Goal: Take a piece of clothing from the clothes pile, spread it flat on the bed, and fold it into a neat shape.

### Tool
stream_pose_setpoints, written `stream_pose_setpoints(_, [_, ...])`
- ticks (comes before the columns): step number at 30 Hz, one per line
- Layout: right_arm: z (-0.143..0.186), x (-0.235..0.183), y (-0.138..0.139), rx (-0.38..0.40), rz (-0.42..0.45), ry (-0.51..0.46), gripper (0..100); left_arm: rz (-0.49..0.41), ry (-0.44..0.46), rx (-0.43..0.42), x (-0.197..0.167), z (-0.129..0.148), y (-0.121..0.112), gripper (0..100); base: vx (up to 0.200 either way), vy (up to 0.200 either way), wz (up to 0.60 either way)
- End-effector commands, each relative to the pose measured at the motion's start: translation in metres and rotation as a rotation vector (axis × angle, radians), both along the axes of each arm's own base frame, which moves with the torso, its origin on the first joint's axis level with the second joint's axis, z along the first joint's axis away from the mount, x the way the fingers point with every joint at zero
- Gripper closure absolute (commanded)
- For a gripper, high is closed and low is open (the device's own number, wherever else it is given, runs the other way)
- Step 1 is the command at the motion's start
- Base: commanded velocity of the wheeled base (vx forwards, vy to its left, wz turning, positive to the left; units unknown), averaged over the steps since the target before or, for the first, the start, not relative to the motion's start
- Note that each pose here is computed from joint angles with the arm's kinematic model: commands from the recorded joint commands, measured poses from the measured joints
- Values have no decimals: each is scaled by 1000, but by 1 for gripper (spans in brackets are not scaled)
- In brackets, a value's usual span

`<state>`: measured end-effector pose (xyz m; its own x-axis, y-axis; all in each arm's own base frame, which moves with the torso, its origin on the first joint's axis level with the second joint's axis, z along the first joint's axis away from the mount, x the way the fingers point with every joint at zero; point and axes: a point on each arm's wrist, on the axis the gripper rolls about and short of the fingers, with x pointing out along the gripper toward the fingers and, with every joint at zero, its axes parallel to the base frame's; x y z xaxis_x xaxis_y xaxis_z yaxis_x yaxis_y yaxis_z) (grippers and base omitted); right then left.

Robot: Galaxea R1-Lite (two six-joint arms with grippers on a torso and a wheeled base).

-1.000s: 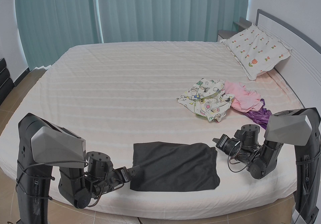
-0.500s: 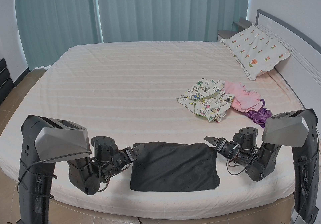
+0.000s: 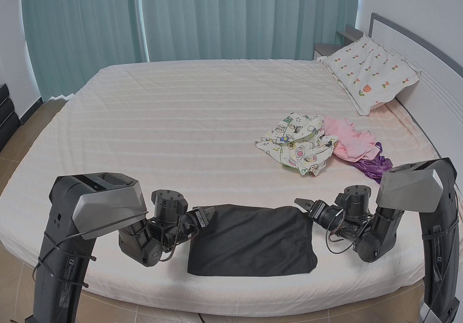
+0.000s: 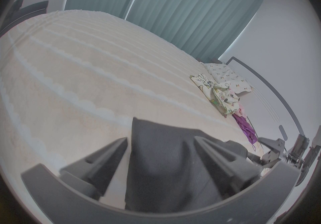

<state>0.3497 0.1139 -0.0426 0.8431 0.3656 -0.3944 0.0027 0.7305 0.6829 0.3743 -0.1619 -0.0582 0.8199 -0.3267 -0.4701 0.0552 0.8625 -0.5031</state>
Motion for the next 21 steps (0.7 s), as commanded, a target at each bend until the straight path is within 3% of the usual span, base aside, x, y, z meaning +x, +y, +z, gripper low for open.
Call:
stream_pose_setpoints(1, [-2, -1, 1, -2, 3, 5, 0, 17, -12, -4, 7, -5, -1, 100, 0, 0, 0])
stream_pose_setpoints(13, [-1, 0, 0, -1, 1, 2, 0, 214, -52, -9, 11, -2, 7, 100, 0, 0, 0])
stream_pose_setpoints(21, [-1, 0, 0, 1, 0, -10, 0, 226, -54, -17, 8, -5, 10, 100, 0, 0, 0])
